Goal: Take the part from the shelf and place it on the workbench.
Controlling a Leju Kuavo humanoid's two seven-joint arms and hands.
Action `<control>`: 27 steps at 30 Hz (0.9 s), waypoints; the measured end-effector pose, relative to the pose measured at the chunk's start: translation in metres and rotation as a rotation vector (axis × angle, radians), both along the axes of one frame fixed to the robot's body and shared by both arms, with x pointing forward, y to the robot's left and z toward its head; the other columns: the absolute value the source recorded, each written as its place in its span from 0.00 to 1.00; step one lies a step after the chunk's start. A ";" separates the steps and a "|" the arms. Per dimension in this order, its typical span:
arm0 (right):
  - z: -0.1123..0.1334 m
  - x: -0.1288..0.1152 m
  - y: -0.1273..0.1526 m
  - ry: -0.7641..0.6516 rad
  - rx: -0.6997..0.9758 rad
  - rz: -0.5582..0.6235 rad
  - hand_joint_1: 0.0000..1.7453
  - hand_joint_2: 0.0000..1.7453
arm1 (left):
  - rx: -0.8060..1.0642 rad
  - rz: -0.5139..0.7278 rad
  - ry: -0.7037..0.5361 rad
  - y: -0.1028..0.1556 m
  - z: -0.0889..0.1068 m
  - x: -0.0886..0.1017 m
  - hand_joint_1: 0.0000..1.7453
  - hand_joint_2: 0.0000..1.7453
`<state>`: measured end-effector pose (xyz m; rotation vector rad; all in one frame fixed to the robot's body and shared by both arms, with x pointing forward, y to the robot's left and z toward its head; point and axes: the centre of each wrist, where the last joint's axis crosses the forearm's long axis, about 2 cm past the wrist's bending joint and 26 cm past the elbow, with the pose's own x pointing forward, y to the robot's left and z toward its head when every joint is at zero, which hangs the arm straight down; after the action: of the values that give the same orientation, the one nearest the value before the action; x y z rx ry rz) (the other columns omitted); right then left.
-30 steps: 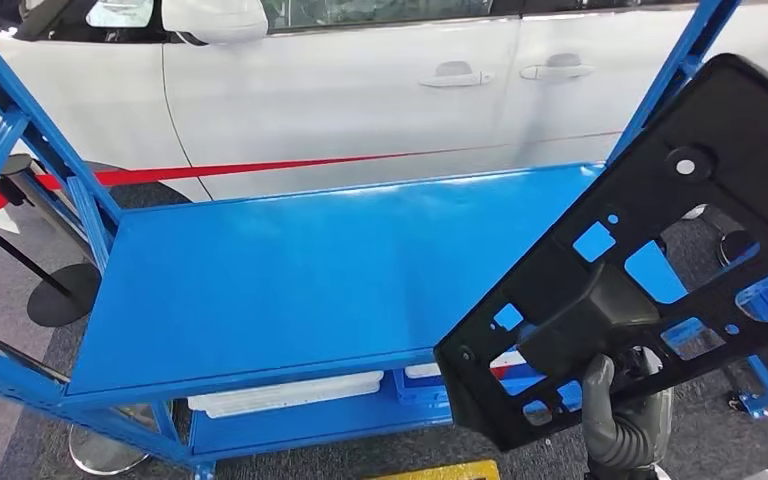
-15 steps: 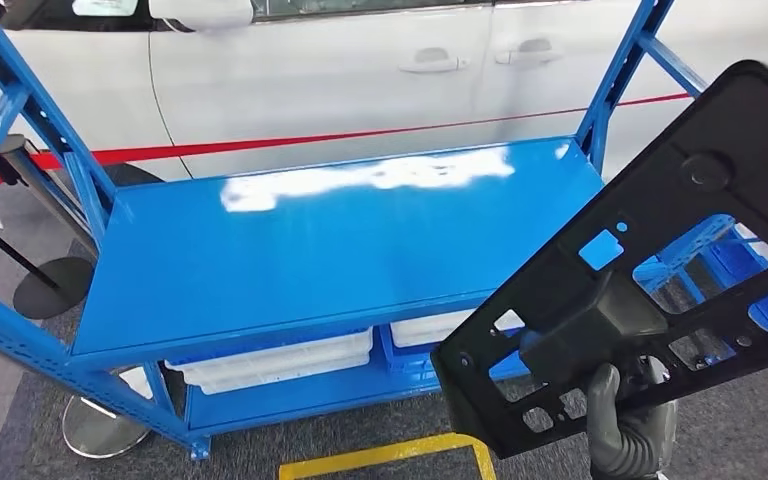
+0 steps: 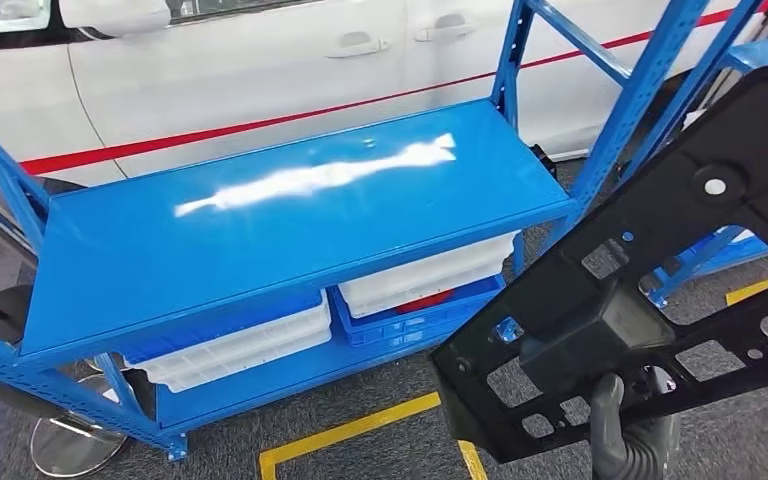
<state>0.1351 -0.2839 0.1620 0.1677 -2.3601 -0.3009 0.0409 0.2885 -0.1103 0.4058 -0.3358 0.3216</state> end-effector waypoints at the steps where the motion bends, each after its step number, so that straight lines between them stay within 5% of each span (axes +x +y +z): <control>1: 0.000 0.001 0.002 0.001 -0.003 0.005 1.00 1.00 | 0.004 0.012 0.009 0.000 0.000 -0.001 0.00 0.00; 27: 0.005 0.035 0.050 -0.016 0.037 0.158 1.00 1.00 | 0.067 0.156 0.115 -0.015 0.003 0.006 0.00 0.00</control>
<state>0.1704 -0.2336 0.1673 0.3733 -2.3421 -0.2675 0.0471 0.2740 -0.1078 0.5157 -0.2027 0.4388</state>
